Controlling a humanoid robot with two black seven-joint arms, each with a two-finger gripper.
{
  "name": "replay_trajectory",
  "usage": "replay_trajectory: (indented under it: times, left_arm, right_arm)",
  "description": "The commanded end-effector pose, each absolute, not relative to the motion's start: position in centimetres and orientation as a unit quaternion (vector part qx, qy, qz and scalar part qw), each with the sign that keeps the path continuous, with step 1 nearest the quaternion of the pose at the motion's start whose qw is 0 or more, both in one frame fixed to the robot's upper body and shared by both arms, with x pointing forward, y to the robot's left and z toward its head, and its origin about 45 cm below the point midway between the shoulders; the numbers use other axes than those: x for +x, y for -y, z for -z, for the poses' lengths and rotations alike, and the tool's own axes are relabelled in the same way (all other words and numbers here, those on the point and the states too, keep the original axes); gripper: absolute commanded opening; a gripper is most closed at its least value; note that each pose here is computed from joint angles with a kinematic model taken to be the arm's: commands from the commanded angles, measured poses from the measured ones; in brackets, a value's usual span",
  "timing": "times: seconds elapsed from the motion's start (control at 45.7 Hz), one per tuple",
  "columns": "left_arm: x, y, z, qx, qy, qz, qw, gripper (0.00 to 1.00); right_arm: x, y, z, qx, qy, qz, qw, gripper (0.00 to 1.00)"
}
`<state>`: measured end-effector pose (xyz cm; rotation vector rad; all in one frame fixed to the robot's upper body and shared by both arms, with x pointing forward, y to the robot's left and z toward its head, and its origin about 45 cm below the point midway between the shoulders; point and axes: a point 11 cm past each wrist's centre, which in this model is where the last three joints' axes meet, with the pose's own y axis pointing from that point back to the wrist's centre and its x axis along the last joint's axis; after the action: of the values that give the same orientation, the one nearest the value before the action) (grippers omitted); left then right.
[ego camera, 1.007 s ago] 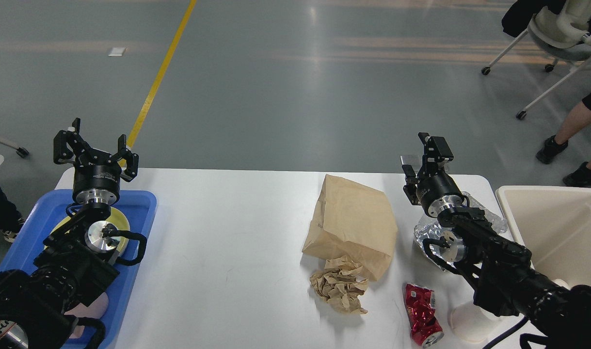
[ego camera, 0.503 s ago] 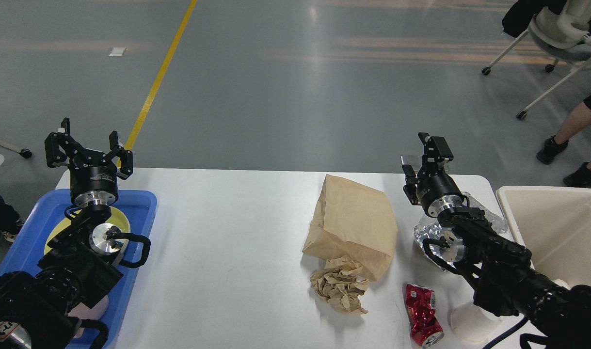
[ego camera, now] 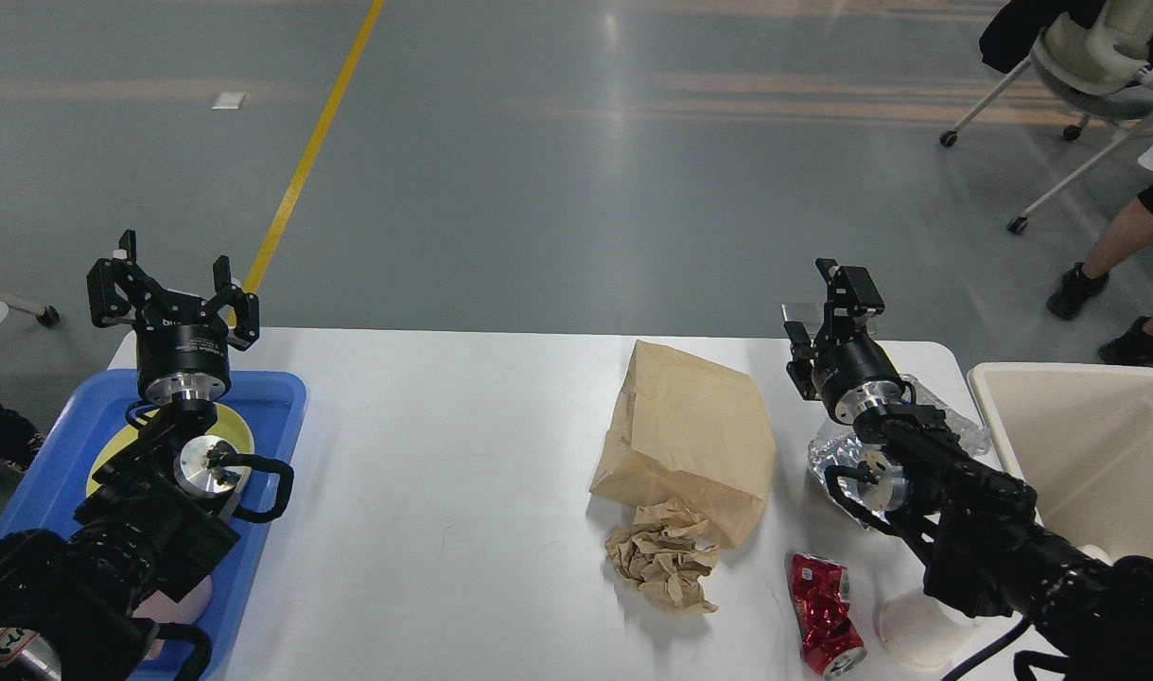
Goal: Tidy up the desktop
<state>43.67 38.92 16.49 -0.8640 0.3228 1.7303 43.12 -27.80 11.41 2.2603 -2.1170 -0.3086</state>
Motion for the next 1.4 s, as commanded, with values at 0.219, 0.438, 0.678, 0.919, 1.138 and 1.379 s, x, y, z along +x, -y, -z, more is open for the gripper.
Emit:
replay_trajectory:
  times: [0.219, 0.438, 0.678, 0.919, 1.138, 1.379]
  left_arm:
    - [43.7, -38.9, -16.5, -0.366, -0.137, -0.733, 0.556, 0.96]
    - [43.7, -38.9, -16.5, -0.366, -0.137, -0.733, 0.556, 0.96]
    - [43.7, -38.9, -16.5, -0.366, -0.137, -0.733, 0.557, 0.96]
    - [43.7, -38.9, -16.5, -0.366, -0.137, -0.733, 0.557, 0.96]
    - [43.7, -38.9, -16.5, -0.366, -0.137, -0.733, 0.556, 0.96]
    - [43.7, -38.9, -16.5, -0.366, -0.137, -0.733, 0.557, 0.96]
  right_arm:
    - [43.1, 27.8, -11.4, 0.726, 0.680, 0.099, 0.015, 1.00]
    - [43.1, 27.8, -11.4, 0.726, 0.680, 0.099, 0.015, 1.00]
    - [43.1, 27.8, -11.4, 0.726, 0.680, 0.099, 0.015, 1.00]
    - [43.7, 27.9, -12.1, 0.727, 0.680, 0.093, 0.014, 1.00]
    - [45.3, 30.2, -14.9, 0.720, 0.691, 0.061, 0.007, 1.00]
    - [46.8, 31.7, -17.8, 0.715, 0.698, 0.034, -0.005, 1.00]
